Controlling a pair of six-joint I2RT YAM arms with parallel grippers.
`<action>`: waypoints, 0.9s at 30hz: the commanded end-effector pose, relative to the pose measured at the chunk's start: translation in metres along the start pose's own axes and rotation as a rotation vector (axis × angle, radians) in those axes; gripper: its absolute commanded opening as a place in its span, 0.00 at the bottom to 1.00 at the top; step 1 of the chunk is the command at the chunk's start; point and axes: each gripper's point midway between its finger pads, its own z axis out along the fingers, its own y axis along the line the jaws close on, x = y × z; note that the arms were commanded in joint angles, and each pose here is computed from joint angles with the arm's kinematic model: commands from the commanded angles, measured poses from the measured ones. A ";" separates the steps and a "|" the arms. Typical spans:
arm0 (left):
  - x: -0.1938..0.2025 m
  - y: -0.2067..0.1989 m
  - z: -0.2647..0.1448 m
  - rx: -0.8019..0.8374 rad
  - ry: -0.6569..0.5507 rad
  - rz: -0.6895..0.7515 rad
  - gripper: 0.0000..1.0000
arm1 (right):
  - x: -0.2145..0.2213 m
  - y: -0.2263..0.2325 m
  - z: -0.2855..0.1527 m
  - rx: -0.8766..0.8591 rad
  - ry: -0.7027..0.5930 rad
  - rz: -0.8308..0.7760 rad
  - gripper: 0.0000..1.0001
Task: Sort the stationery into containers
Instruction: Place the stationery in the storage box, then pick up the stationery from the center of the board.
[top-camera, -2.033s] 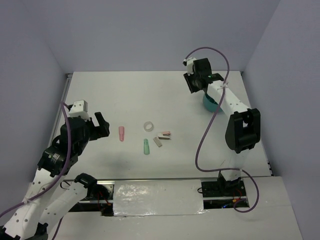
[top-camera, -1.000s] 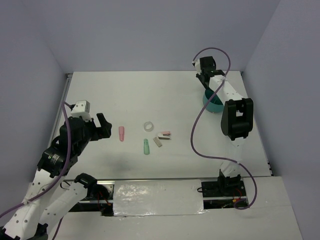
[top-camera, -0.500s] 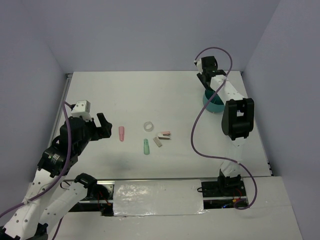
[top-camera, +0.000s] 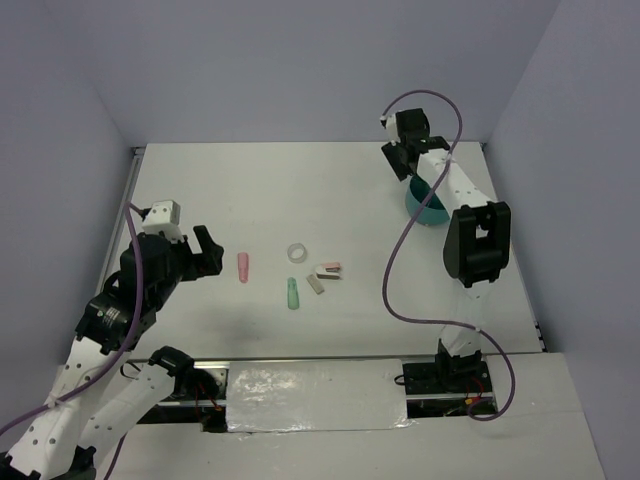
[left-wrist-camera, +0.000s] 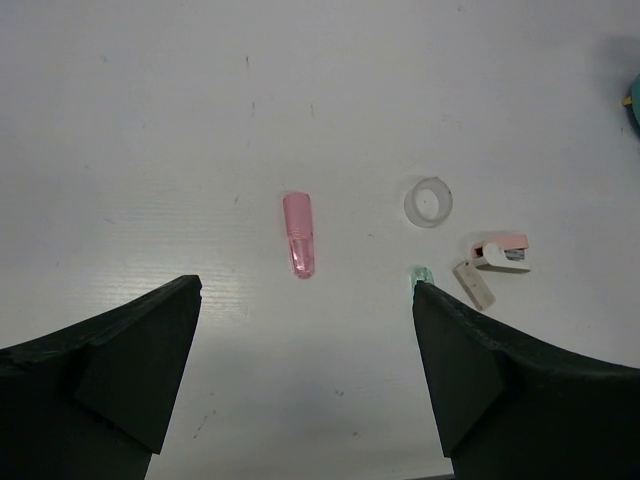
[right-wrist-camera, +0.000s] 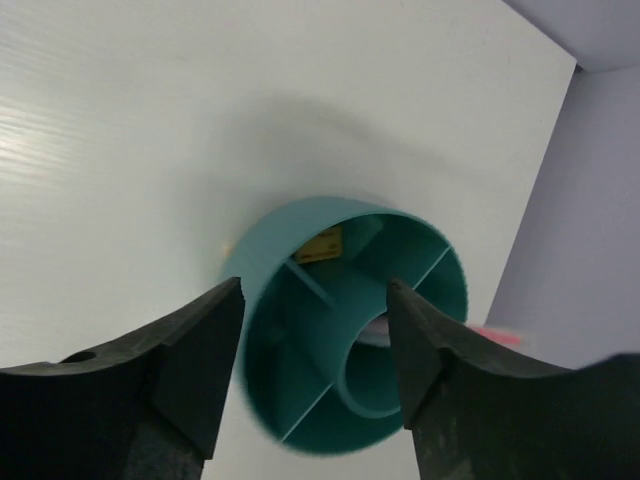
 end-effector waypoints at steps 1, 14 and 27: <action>-0.009 0.006 0.002 -0.042 -0.041 -0.010 0.99 | -0.070 0.017 -0.092 -0.059 -0.227 0.066 0.68; -0.011 0.022 0.001 -0.128 -0.049 -0.043 0.99 | 0.013 0.260 -0.207 -0.572 -0.198 0.309 0.58; -0.011 0.020 0.002 -0.115 -0.047 -0.042 0.99 | 0.089 0.366 -0.210 -0.625 -0.031 0.170 0.47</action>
